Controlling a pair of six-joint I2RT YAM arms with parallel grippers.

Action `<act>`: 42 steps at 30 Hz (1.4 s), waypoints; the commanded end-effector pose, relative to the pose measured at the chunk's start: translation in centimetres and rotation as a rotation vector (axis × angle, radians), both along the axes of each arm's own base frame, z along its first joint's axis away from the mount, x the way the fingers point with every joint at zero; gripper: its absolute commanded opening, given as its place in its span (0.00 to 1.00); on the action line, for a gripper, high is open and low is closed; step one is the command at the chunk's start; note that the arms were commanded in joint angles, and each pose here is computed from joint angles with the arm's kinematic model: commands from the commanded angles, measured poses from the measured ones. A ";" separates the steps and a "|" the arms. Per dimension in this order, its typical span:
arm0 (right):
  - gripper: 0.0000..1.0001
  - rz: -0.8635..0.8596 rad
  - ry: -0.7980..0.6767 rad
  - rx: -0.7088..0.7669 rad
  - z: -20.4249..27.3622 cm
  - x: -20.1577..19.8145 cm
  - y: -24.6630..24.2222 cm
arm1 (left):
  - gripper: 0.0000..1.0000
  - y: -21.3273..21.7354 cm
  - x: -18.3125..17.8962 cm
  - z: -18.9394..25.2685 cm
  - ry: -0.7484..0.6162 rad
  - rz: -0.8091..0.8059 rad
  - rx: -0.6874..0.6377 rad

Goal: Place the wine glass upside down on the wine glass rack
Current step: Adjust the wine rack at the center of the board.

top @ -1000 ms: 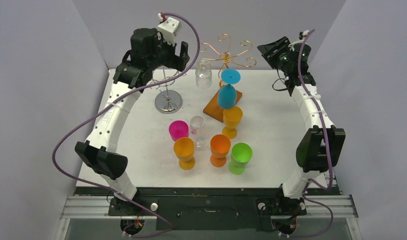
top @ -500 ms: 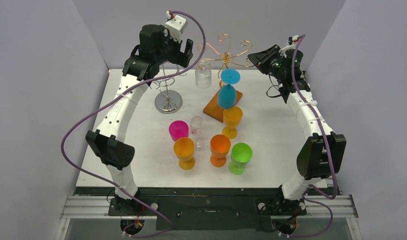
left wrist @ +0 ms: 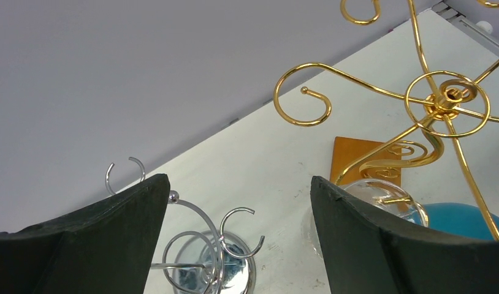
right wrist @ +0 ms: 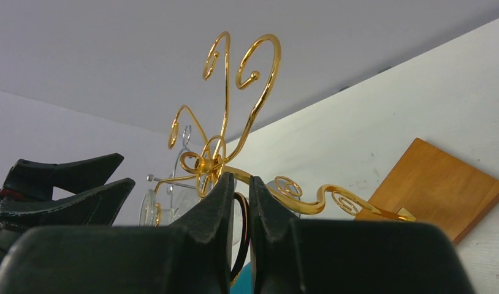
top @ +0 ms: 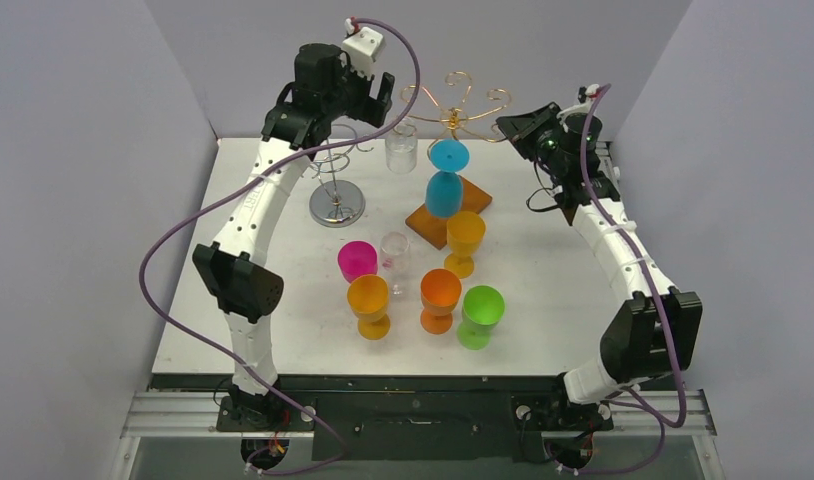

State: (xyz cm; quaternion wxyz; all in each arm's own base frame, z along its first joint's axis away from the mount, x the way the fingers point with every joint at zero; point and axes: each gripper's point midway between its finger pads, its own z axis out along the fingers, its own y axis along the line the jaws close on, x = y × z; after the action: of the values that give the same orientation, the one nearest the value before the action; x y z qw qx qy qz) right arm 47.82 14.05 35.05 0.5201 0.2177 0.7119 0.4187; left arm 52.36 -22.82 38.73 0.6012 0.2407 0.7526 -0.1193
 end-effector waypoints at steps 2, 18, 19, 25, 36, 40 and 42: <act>0.00 -0.075 -0.060 -0.083 0.7 -2.1 -1.0 | 0.82 0.3 0.0 3.7 -0.103 -0.001 -0.028; 0.37 -0.136 -0.001 -0.128 -2.5 -4.6 -0.7 | 0.84 0.8 -2.1 7.9 -0.168 -0.015 -0.074; 0.40 -0.138 -0.006 -0.118 -2.2 -4.5 -1.2 | 0.84 0.8 -2.4 8.2 -0.171 -0.018 -0.079; 0.56 -0.120 -0.052 -0.097 0.6 -4.1 -3.8 | 0.84 1.0 -3.9 9.4 -0.178 -0.038 -0.095; 0.64 0.013 -0.051 -0.113 2.9 -0.2 -3.0 | 0.85 2.0 -6.7 10.0 -0.169 -0.055 -0.106; 0.62 0.004 -0.030 -0.116 2.7 1.7 -3.1 | 0.85 1.7 -7.3 10.2 -0.157 -0.073 -0.123; 0.56 0.003 -0.028 -0.110 2.6 2.4 -3.0 | 0.85 1.5 -7.5 10.1 -0.146 -0.084 -0.128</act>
State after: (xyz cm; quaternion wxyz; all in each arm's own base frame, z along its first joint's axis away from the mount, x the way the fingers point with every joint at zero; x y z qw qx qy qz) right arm 49.49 10.90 36.53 0.5383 0.1919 0.7296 0.3756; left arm 46.28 -21.26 46.91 0.6525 0.2428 0.7015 -0.1523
